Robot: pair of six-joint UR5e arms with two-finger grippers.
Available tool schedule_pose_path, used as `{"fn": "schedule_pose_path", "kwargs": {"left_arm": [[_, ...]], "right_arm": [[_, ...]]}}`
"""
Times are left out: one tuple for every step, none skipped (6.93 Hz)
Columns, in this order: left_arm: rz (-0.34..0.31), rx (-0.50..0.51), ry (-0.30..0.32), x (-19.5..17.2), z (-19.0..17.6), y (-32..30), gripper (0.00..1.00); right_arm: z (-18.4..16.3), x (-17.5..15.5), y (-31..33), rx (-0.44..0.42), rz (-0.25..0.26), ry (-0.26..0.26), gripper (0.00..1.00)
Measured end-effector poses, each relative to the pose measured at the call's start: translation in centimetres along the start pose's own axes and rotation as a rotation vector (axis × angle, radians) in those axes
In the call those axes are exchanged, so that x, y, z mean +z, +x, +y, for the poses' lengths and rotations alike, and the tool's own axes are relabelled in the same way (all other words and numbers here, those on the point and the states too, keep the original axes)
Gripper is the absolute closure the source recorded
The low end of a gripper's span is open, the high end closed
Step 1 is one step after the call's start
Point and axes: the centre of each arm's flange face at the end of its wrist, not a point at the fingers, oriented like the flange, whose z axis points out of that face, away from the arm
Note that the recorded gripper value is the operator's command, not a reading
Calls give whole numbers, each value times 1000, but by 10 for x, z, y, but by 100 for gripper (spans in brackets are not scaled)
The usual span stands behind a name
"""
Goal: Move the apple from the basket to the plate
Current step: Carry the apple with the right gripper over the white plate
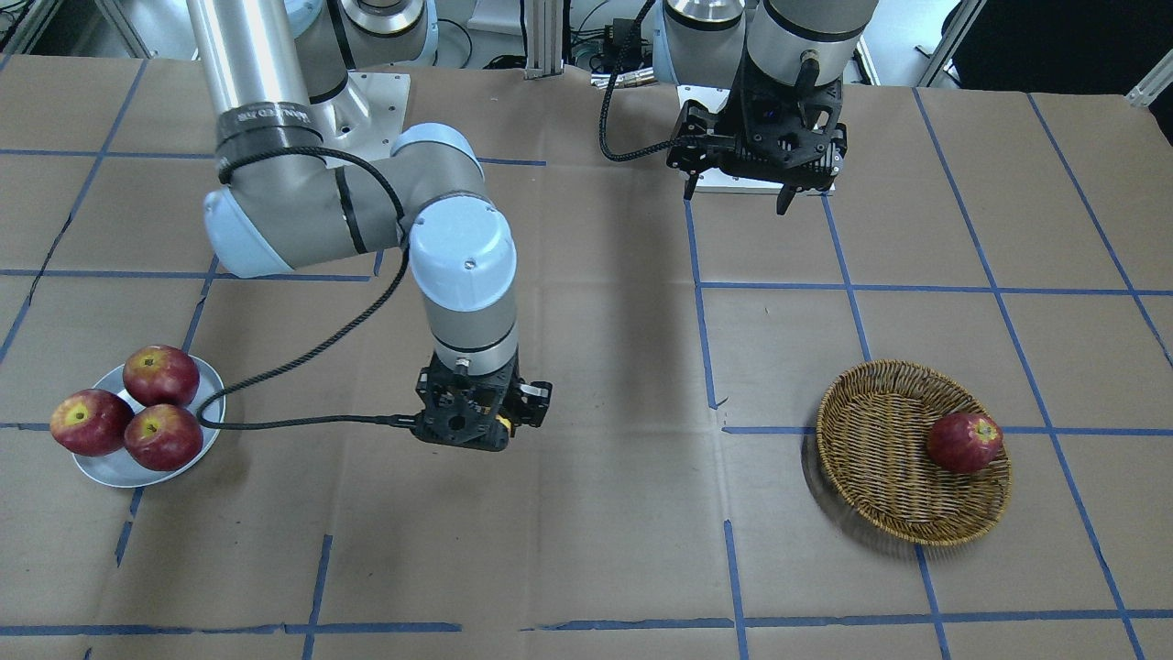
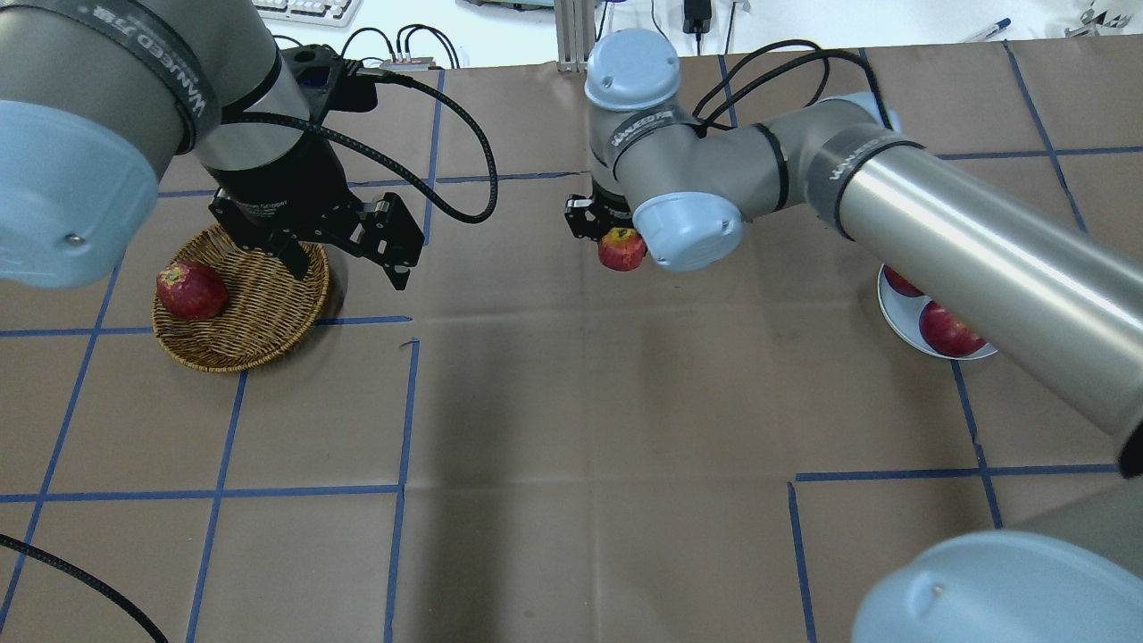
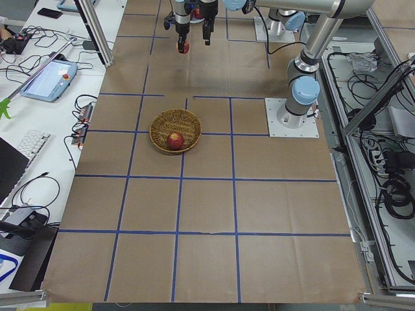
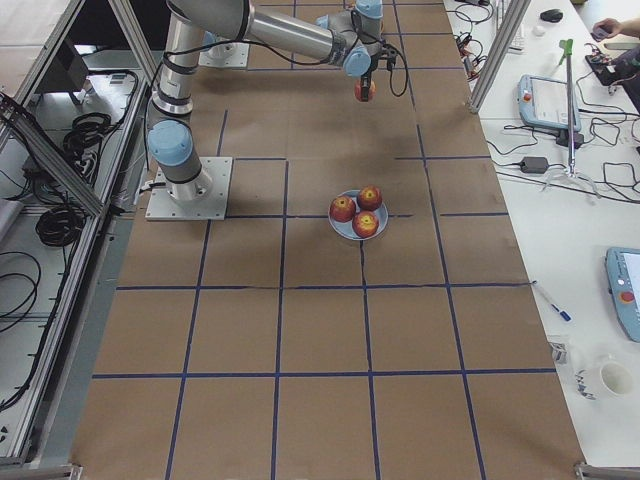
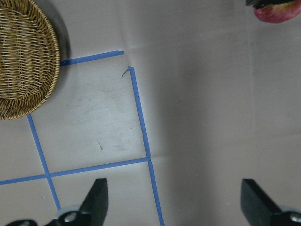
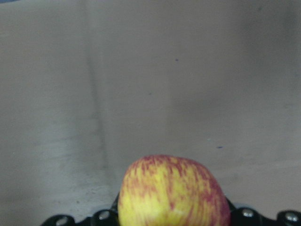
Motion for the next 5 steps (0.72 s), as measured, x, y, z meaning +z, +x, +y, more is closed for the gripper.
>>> {"fn": "schedule_pose_path", "kwargs": {"left_arm": [[0,0,-1,0,0,0,1],[0,0,-1,0,0,0,1],[0,0,0,0,0,0,1],[1,0,0,0,0,0,1],[1,0,-1,0,0,0,1]], "right_arm": [[-12,-24,51,-14,14,-14,46],[-19,-37,106,-43,23,-22,46],[-23,-42,170,-81,29,-29,46],[-26,-45,232,-115,33,-36,46],[-28,-44,291,-145,34,-44,46]]}}
